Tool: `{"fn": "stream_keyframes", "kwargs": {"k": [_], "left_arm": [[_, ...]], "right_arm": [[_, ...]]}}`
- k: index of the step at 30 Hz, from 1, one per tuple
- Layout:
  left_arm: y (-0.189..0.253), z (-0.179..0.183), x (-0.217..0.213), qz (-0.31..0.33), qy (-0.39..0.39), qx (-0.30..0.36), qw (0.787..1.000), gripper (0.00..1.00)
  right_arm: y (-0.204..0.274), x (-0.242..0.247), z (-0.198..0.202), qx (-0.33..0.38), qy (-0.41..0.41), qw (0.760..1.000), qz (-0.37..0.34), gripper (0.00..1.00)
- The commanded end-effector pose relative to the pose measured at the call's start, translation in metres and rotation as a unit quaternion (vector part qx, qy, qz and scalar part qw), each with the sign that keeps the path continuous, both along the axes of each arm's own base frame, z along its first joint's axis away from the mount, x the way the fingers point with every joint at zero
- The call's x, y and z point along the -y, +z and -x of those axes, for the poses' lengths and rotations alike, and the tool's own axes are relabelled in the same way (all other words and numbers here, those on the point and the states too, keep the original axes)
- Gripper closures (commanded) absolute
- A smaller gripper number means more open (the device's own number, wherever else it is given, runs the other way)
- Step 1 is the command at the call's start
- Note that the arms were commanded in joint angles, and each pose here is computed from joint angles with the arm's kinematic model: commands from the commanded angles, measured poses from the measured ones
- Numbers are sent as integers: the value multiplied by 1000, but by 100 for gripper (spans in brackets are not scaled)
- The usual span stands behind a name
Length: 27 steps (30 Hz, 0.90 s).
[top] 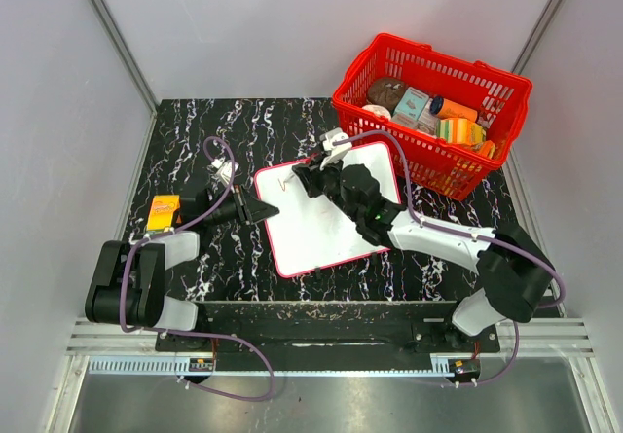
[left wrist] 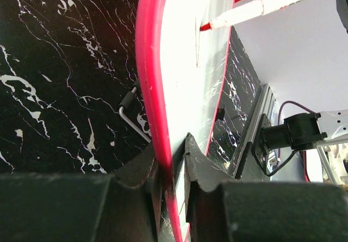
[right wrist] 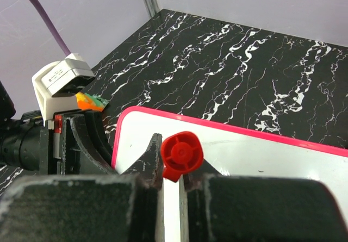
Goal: Write a sentence on the whiteboard
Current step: Write on the whiteboard with the whiteboard.
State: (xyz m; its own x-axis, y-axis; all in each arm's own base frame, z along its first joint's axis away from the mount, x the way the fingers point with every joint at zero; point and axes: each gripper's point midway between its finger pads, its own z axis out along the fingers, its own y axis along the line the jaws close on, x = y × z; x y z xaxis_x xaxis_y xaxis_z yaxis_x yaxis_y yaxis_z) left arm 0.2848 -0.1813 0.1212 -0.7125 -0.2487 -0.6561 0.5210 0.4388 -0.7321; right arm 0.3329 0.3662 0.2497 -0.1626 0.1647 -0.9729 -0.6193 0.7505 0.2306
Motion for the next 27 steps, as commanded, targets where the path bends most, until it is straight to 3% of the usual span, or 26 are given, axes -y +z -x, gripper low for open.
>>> {"fn": "stream_keyframes", "kwargs": {"k": [1, 27], "left_arm": [[-7, -23, -6, -56, 25, 76, 995, 100], [-9, -22, -4, -61, 21, 76, 995, 100]], "right_arm": [[10, 2, -15, 16, -34, 999, 11, 100], [-14, 11, -1, -10, -21, 999, 23, 100]]}}
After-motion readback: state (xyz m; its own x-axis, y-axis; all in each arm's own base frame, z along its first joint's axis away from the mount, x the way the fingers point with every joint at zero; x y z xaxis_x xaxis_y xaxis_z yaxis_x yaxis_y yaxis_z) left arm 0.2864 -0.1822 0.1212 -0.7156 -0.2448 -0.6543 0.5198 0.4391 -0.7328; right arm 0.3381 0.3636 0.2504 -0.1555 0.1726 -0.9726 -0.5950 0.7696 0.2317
